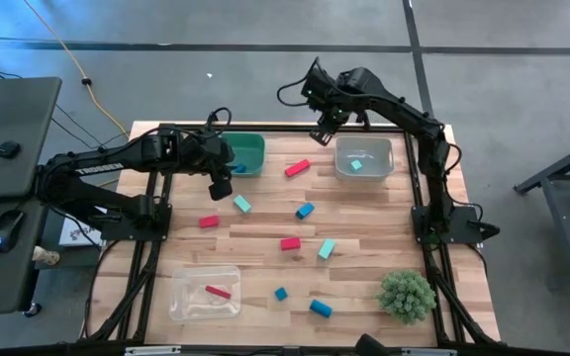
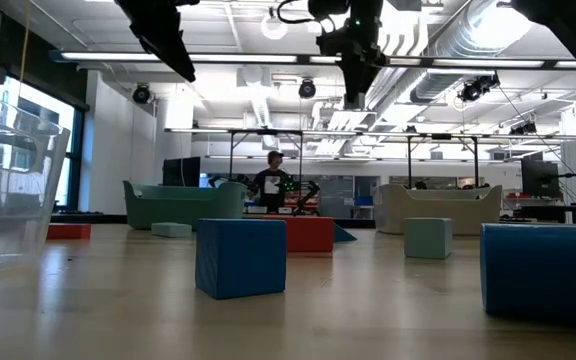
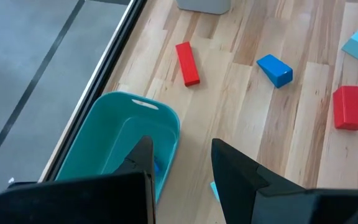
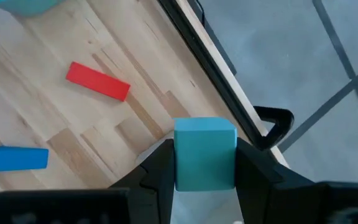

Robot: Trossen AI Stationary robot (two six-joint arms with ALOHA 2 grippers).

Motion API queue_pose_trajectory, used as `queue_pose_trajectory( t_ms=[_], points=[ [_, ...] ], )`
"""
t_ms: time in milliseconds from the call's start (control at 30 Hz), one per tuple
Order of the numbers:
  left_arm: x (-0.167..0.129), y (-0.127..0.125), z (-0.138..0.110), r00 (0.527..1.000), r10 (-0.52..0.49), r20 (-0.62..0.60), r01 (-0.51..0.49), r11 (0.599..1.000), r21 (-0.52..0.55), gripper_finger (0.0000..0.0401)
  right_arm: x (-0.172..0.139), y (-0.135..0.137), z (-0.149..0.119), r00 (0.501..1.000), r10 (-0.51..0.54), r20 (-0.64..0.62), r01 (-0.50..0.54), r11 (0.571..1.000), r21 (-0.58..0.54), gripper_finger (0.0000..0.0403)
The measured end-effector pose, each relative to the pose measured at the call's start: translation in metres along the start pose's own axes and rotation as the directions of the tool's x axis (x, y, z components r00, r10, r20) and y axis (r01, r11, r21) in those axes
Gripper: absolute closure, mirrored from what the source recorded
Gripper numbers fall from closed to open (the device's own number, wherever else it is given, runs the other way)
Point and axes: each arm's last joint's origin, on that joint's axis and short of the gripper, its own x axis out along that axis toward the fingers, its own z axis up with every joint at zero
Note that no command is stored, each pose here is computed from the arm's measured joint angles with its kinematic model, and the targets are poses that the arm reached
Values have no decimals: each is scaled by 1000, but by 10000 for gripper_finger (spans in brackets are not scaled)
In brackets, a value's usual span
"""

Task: Sort & place blocks by color
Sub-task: Put the light blue block into the grey bin

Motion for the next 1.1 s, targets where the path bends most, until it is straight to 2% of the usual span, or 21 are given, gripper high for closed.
queue_pose_trajectory(
  t_ms=[300,667,900,1100],
  points=[
    [0,0,0,1000,3,0,-3,1000,16,319,-1,0,-1,999,38,0,-38,999,30,295],
    [0,0,0,1000,7,-1,-7,1000,18,319,-7,15,-3,999,34,12,-33,999,-21,295],
    [0,0,0,1000,7,-1,-7,1000,26,319,1,9,-50,992,-66,-107,59,996,-69,295],
    [0,0,0,1000,7,1,-7,1000,19,319,7,-6,-85,997,-56,-45,56,998,-2,295]
  ],
)
